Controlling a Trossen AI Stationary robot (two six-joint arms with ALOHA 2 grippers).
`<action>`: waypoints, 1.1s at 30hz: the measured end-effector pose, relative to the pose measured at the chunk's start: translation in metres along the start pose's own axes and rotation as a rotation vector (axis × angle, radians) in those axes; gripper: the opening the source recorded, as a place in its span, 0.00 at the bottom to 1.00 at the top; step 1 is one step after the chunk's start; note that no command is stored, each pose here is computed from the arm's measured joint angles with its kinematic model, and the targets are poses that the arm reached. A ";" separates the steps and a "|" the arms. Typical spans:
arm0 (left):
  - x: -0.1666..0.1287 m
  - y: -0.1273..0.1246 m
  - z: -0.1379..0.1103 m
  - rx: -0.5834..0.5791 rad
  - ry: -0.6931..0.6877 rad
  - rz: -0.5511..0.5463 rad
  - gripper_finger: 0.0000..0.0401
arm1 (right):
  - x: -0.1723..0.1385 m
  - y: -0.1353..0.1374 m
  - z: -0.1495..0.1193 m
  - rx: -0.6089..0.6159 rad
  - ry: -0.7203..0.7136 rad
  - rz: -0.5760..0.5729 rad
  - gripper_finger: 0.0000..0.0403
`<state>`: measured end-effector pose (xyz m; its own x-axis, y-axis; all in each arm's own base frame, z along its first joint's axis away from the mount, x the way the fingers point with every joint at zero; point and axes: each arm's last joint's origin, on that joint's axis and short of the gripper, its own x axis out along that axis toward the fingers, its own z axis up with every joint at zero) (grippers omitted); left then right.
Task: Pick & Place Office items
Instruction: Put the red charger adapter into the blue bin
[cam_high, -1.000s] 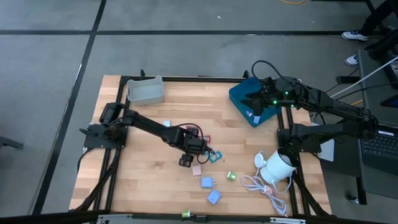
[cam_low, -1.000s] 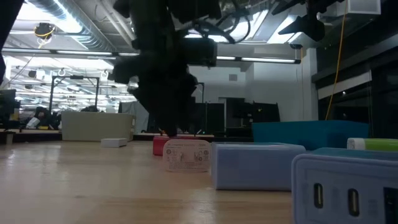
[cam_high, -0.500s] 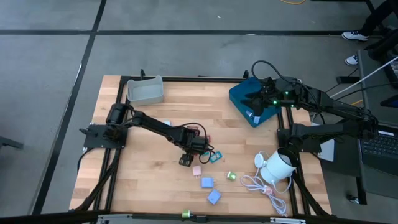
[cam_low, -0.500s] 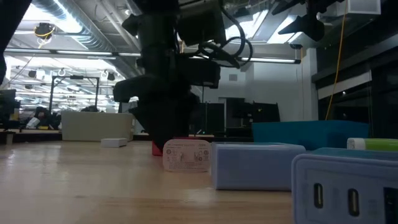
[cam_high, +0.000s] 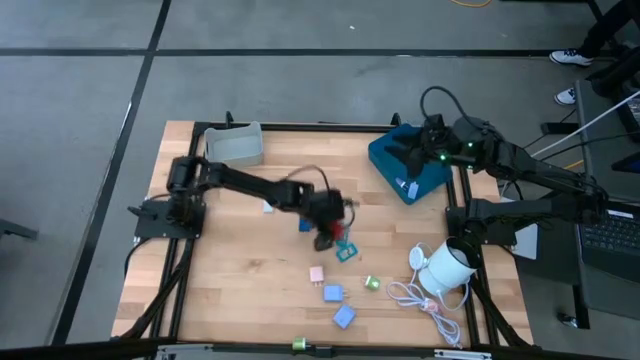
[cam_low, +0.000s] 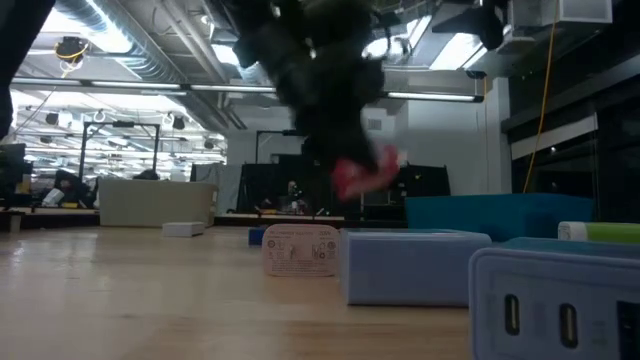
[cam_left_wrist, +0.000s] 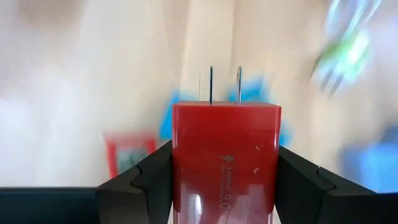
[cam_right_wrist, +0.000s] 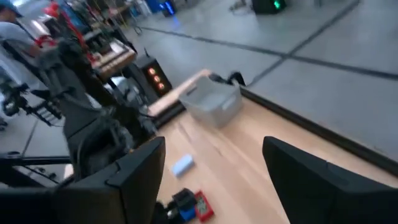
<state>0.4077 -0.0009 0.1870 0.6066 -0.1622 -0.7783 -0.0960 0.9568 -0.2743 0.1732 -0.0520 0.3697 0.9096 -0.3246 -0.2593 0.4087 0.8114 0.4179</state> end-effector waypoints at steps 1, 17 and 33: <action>-0.008 0.004 0.007 -0.021 -0.047 -0.016 0.51 | -0.001 0.000 0.001 0.002 -0.011 0.004 0.69; -0.093 0.090 0.075 -0.157 -0.594 -0.401 0.51 | -0.005 -0.002 0.001 -0.107 0.027 0.047 0.69; -0.039 0.143 0.098 -0.186 -0.585 -0.220 0.51 | -0.004 -0.003 0.003 -0.101 0.008 0.036 0.69</action>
<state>0.4476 0.1656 0.2333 0.9521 -0.1414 -0.2712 -0.0237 0.8500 -0.5263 0.1688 -0.0545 0.3724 0.9228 -0.2908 -0.2528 0.3657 0.8676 0.3370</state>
